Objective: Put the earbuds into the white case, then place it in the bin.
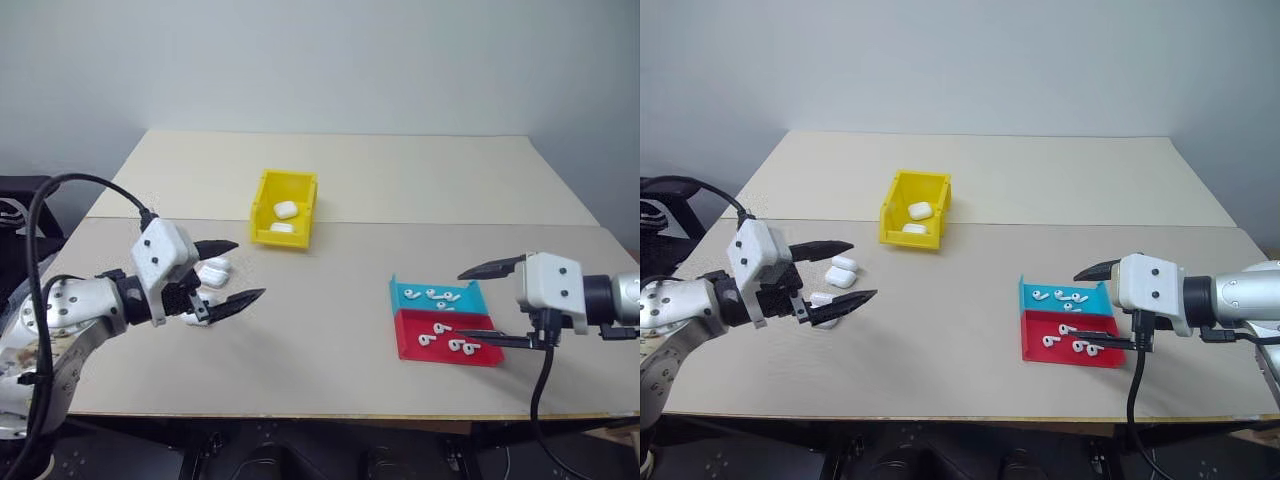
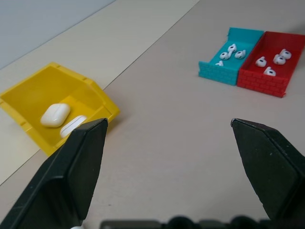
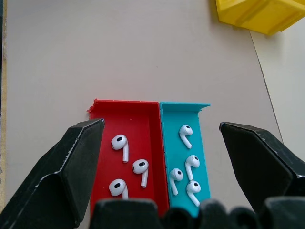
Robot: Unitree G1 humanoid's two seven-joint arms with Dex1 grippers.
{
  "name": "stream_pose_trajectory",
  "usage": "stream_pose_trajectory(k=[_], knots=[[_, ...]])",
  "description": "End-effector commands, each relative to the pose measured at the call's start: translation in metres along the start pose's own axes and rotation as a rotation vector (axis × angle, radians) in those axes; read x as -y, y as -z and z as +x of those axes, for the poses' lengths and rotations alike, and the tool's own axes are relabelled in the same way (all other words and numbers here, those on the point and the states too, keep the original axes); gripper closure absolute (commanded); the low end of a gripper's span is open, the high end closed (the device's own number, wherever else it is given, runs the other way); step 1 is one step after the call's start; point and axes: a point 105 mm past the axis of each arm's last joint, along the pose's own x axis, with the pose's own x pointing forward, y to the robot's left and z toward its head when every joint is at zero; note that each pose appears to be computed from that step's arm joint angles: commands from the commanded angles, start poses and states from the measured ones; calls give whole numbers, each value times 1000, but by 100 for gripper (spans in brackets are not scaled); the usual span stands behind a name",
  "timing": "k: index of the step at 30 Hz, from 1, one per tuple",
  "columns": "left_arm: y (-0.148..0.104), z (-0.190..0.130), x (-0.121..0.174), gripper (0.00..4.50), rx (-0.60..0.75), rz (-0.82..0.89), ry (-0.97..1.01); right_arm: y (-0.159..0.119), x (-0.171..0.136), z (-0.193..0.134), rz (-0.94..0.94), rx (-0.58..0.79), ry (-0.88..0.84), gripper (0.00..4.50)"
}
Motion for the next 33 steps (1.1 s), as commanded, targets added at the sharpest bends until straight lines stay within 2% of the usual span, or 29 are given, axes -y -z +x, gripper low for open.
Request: stream_pose_trajectory(k=[1, 6, 12, 19, 22, 24, 27, 33], knots=[[-13, -5, -2, 0, 26, 36, -7, -7, 7, -9, -56, -8, 33, 2], [-18, -3, -1, 0, 46, 60, -48, -5, 9, -9, -58, -18, 42, 2], [-8, -3, -7, 0, -35, 50, -107, -5, 9, -6, -61, -14, 37, 2], [10, -6, -39, 0, -246, -20, -386, -3, 3, -4, -51, -17, 26, 2], [23, -22, -48, 0, -433, -107, -404, -3, 1, -4, -44, -15, 24, 2], [32, -38, -63, 0, -556, -191, -480, -2, -1, -2, -36, -15, 20, 2], [35, -53, -80, 0, -658, -286, -556, 1, -3, 1, -31, -20, 10, 2], [40, -75, -101, 0, -827, -336, -580, 0, 0, 5, -37, -21, 3, 2]])
